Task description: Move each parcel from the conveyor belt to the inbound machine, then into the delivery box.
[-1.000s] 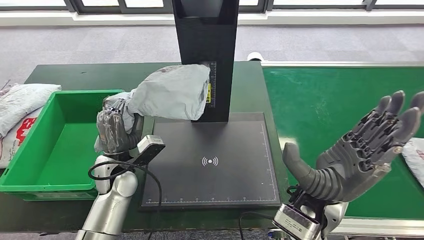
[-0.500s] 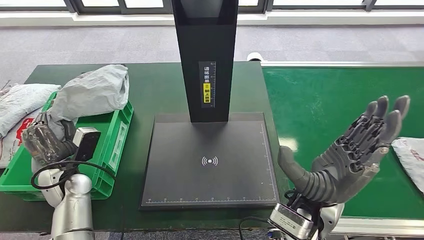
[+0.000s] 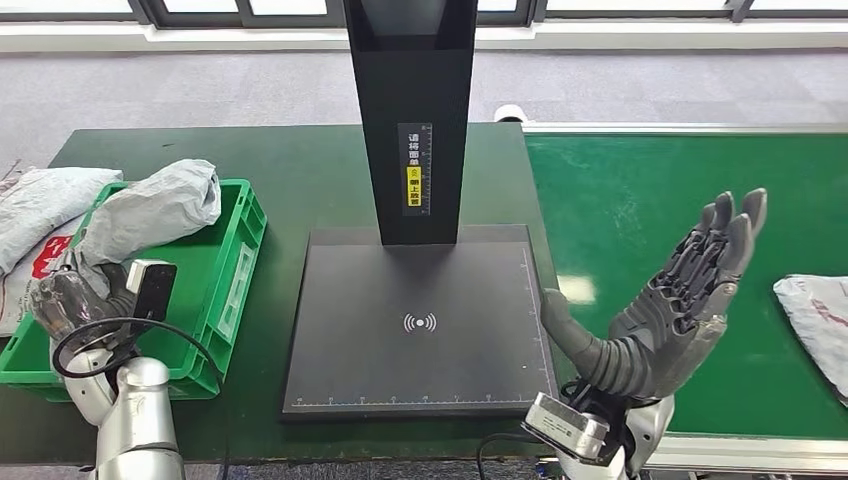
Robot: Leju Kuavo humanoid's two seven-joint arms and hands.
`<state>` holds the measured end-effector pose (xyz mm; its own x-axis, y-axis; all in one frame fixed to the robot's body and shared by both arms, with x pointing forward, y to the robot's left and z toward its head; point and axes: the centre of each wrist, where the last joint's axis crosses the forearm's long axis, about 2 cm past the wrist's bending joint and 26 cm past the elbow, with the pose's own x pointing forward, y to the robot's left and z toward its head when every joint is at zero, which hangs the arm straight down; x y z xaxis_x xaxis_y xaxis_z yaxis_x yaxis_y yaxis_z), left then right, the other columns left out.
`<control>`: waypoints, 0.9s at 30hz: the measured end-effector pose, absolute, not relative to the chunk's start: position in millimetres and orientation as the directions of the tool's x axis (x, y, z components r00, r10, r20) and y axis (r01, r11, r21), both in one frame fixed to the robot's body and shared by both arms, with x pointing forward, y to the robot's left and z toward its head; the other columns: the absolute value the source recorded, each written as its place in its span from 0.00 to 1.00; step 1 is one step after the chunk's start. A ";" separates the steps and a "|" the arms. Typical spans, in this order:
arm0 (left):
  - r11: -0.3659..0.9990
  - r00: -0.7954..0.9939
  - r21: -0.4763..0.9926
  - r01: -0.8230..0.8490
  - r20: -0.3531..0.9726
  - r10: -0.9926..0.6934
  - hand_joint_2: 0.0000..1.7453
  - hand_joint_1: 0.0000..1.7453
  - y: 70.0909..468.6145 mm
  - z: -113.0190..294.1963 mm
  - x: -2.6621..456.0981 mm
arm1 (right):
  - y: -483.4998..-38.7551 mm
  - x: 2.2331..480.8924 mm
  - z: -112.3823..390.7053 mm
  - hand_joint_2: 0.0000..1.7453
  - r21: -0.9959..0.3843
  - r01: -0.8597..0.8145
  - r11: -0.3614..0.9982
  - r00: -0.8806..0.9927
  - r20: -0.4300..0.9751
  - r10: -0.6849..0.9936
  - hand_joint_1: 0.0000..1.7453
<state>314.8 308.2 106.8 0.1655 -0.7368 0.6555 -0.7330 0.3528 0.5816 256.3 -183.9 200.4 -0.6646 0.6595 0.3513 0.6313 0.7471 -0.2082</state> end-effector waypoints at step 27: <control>0.410 0.007 0.368 -0.835 0.751 -0.660 1.00 0.00 312.0 98.2 310.6 | -178.5 259.7 183.4 1.00 -0.256 0.599 0.759 -0.653 0.392 0.648 0.00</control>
